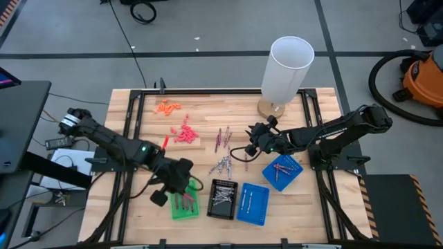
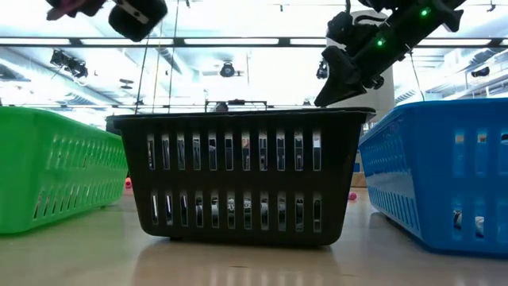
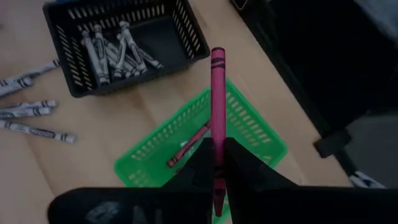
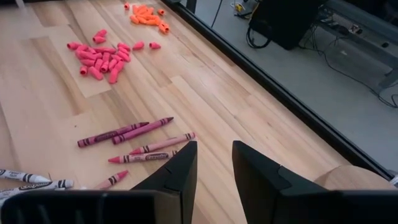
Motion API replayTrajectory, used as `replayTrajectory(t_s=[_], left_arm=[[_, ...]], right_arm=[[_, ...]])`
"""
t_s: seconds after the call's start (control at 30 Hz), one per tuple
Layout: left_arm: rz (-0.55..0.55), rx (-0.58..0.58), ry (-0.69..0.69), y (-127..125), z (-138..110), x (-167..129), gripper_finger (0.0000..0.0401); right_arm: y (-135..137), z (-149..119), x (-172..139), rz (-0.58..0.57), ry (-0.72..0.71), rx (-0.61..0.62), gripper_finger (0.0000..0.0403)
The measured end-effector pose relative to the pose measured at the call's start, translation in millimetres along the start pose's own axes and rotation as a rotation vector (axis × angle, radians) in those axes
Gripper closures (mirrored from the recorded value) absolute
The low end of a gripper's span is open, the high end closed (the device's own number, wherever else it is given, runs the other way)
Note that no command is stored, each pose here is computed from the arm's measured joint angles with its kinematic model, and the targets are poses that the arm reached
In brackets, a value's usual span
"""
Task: Sort crayons
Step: Put the red crayon into the green basket
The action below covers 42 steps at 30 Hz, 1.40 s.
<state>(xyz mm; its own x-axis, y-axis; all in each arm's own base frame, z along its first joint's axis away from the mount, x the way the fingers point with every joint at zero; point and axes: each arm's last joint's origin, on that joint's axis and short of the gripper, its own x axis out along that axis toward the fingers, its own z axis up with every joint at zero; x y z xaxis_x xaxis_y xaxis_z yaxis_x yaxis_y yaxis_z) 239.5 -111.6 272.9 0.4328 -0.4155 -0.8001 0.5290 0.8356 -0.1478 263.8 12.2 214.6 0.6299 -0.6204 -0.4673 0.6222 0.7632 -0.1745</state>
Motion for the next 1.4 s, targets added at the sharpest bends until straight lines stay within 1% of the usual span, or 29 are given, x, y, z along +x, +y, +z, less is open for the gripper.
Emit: replayTrajectory(t_s=[0.13,0.23,0.33,0.47,0.53,0.67,0.83,1.03,1.17,1.4], left_arm=[[0.054,0.051,0.016,-12.6,-3.1,11.3,0.0383],[0.1,0.067,0.057,-17.3,-15.8,25.0,0.0383],[0.138,0.054,0.129,-16.6,-31.4,35.6,0.0383],[0.138,0.042,0.101,-15.9,-37.3,43.2,0.0383],[0.135,0.061,0.099,-15.5,-40.7,49.0,0.0383],[0.127,0.138,0.095,-16.0,-46.5,61.0,0.0383],[0.111,0.261,0.135,-15.5,-51.9,76.2,0.0383],[0.108,0.255,0.182,-12.9,-55.7,92.1,0.038],[0.105,0.257,0.22,-11.3,-59.3,102.0,0.0357],[0.124,0.275,0.251,-10.0,-61.3,106.0,0.0274]], right_arm=[[0.0,0.0,0.0,0.0,0.0,0.004,0.0293],[0.0,0.0,0.0,0.0,0.0,0.004,0.0293],[0.0,0.1,0.0,0.0,-0.001,0.005,0.0293],[-0.2,0.2,0.2,0.0,-0.001,0.006,0.0293],[-0.3,0.4,0.3,-0.001,-0.002,0.007,0.0293],[-0.2,0.5,0.3,0.0,-0.003,0.009,0.0293],[-0.3,0.2,0.3,-0.001,0.0,0.006,0.0293],[-0.4,0.0,0.3,-0.001,0.001,0.005,0.0293],[-0.4,0.0,0.3,-0.001,0.002,0.007,0.0293],[-0.4,0.0,0.3,-0.001,0.001,0.008,0.0293]])
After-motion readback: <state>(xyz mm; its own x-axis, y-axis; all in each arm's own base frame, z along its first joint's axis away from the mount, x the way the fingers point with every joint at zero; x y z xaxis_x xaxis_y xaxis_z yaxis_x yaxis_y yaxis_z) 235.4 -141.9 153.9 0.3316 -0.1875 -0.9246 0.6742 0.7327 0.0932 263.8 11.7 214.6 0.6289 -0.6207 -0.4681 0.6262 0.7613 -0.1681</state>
